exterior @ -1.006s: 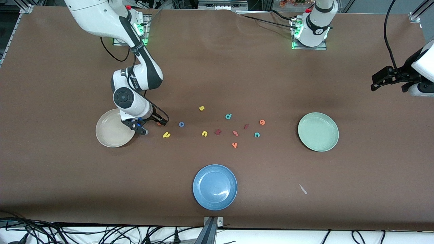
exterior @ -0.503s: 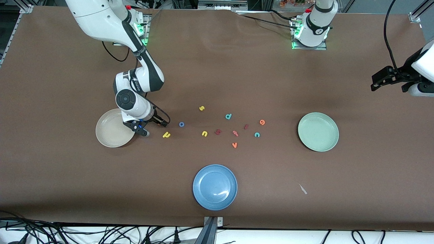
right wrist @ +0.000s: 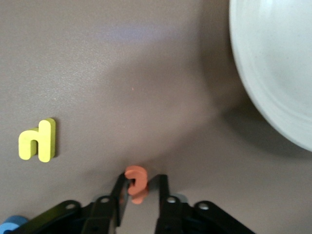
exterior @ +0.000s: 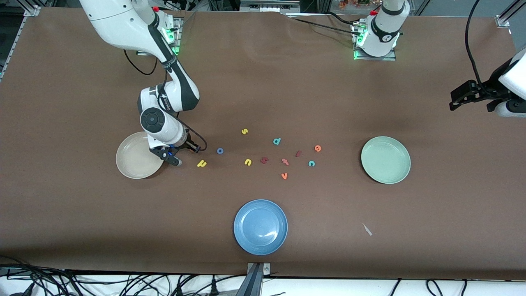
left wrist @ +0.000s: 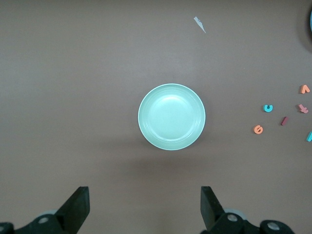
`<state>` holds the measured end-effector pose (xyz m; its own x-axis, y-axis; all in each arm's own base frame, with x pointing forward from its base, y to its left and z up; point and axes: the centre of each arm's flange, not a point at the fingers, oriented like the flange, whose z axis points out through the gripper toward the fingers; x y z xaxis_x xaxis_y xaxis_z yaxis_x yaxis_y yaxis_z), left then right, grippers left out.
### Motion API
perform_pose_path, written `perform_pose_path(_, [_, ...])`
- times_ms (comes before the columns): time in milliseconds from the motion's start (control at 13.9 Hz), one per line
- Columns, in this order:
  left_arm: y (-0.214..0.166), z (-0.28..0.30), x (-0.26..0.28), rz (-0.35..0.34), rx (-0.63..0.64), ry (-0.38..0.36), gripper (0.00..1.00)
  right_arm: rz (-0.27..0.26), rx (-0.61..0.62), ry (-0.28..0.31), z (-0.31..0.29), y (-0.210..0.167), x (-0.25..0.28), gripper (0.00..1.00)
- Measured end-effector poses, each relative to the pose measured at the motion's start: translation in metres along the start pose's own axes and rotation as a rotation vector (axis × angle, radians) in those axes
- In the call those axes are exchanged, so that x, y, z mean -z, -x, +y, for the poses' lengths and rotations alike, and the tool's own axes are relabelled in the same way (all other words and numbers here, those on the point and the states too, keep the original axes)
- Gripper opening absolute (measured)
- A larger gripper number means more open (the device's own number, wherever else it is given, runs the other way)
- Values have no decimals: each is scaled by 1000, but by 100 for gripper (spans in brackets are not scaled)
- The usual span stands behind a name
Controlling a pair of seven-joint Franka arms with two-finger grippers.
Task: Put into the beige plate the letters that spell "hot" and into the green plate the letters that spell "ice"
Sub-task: 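Close the right gripper on the orange f letter, then move the orange letter onto the beige plate and open the right gripper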
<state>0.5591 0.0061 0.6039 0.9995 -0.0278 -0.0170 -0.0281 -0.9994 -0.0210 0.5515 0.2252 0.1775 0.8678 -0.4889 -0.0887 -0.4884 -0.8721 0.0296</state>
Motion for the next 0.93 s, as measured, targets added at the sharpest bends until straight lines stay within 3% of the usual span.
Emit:
perform_pose_path(72, [0, 0, 0, 0, 0, 0, 100, 0, 0, 0, 0, 0, 0, 26])
perform_pose_path(144, [0, 0, 0, 0, 0, 0, 100, 0, 0, -1, 0, 0, 0, 18])
perform_pose_path(575, [0, 0, 0, 0, 0, 0, 100, -13, 16, 10, -6, -7, 13, 18])
perform_pose_path(934, [0, 0, 0, 0, 0, 0, 100, -55, 184, 73, 42, -64, 74, 18])
